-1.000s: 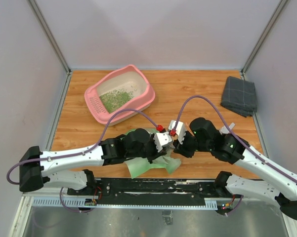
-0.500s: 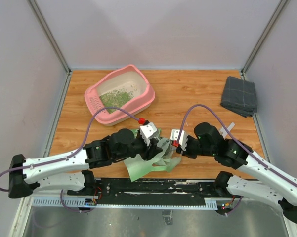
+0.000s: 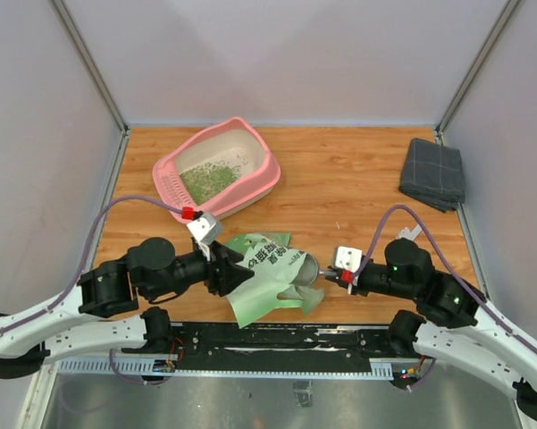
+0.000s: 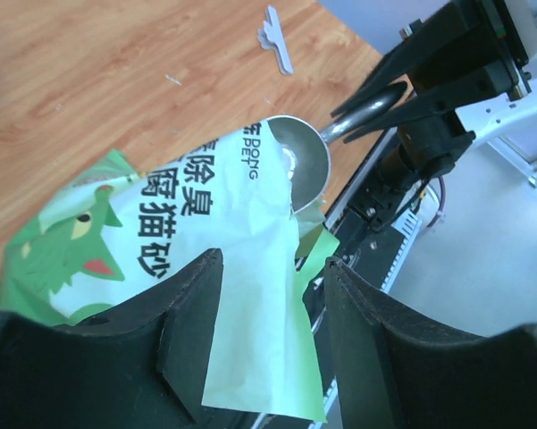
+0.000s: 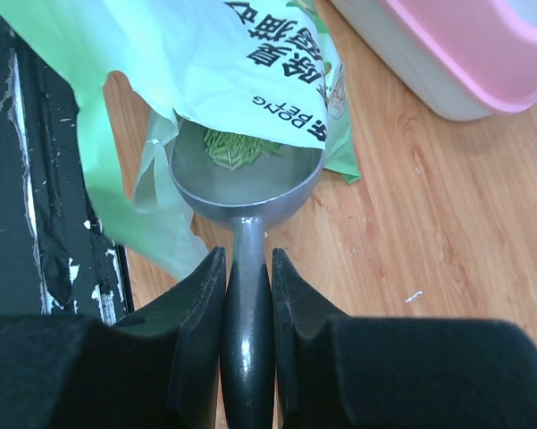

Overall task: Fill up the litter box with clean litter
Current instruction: 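Scoop the cat litter from the cat litter bag.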

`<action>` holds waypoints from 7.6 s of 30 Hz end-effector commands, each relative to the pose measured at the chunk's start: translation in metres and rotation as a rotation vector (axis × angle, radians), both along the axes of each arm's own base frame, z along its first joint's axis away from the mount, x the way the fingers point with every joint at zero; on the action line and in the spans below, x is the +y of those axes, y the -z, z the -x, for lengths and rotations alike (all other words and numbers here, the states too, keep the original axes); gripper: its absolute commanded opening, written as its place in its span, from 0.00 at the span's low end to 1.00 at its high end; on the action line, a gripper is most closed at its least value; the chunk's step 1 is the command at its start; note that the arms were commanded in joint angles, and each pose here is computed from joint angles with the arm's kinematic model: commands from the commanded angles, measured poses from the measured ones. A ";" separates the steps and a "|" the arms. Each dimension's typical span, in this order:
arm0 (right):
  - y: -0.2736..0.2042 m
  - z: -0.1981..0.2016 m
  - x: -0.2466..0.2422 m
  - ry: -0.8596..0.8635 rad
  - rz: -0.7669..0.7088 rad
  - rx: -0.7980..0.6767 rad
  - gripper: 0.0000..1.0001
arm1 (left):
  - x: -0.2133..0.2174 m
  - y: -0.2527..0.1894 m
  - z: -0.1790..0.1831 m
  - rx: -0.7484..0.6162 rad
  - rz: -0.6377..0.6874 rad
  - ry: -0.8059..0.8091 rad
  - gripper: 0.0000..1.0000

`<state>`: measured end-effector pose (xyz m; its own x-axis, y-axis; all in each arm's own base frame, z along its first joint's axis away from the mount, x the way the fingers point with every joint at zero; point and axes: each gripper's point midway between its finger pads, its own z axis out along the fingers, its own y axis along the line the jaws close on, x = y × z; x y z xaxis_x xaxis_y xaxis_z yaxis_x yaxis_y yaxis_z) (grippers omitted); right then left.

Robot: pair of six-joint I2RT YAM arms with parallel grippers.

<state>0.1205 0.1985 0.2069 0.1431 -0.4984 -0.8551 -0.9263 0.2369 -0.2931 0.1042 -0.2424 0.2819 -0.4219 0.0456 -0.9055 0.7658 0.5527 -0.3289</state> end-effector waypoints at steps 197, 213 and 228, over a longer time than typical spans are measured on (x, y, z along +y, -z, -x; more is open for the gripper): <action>-0.164 0.028 -0.155 0.581 -0.551 -0.049 0.47 | -0.205 0.078 0.032 -0.392 -0.359 0.608 0.00; -0.158 0.020 -0.158 0.684 -0.531 0.036 0.45 | -0.210 0.077 0.040 -0.438 -0.407 0.615 0.00; -0.128 0.035 -0.159 0.769 -0.373 0.273 0.45 | -0.222 0.057 0.055 -0.510 -0.403 0.648 0.00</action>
<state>0.0923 0.0450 0.3460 -0.2526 -0.0626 -0.9656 -0.5424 0.8355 0.0877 0.0521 -0.4506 0.2058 0.1938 0.5307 -0.8251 0.9767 -0.0249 0.2134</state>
